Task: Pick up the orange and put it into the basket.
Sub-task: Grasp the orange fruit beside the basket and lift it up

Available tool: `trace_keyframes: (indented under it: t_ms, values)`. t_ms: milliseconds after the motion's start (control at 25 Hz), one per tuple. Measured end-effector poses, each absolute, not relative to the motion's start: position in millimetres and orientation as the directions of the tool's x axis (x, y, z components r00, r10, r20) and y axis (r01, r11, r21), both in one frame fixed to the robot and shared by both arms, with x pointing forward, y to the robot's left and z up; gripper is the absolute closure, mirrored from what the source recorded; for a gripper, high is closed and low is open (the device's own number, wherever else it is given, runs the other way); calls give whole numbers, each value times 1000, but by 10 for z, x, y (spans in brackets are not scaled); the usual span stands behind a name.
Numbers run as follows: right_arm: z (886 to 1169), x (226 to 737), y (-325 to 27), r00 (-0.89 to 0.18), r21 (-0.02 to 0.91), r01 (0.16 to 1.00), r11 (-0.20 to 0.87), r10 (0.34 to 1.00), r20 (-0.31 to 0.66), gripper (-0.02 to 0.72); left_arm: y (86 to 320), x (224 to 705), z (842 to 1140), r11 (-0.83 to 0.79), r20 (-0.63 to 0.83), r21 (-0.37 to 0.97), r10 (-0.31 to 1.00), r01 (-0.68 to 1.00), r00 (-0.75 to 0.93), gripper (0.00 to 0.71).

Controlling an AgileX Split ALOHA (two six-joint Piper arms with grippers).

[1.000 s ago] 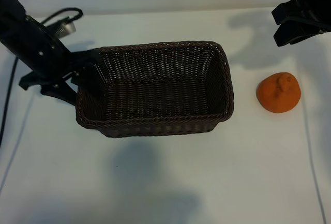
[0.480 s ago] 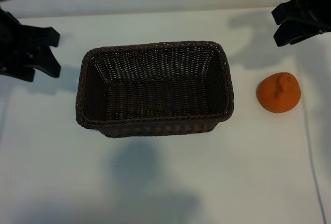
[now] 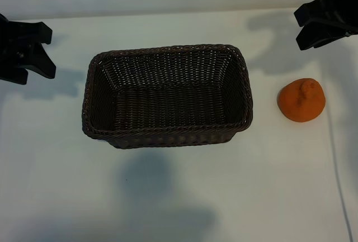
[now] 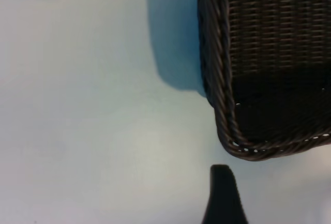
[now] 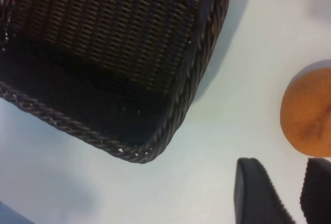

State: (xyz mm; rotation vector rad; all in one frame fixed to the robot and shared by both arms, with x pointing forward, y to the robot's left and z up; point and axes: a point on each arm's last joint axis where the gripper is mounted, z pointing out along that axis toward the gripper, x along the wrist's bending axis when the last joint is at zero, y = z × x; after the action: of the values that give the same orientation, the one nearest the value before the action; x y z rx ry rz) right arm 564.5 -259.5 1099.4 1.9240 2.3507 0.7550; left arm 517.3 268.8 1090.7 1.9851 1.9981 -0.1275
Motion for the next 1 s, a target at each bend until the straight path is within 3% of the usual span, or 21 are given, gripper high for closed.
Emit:
trace_keyframes:
  t_ms: [320, 600, 1000]
  values:
    - [10995, 5645, -2594, -244, 369, 920, 128, 926, 289, 446, 2668, 5173, 10913, 25, -307, 163, 951, 986, 27, 186]
    - [10995, 5645, -2594, -244, 370, 920, 128, 926, 289, 446, 2564, 5175, 10953, 6, -415, 179, 907, 984, 69, 186]
    - [11004, 5700, -2623, -242, 421, 899, 121, 938, 247, 446, 2539, 5176, 10965, -34, -433, 202, 893, 979, 120, 186]
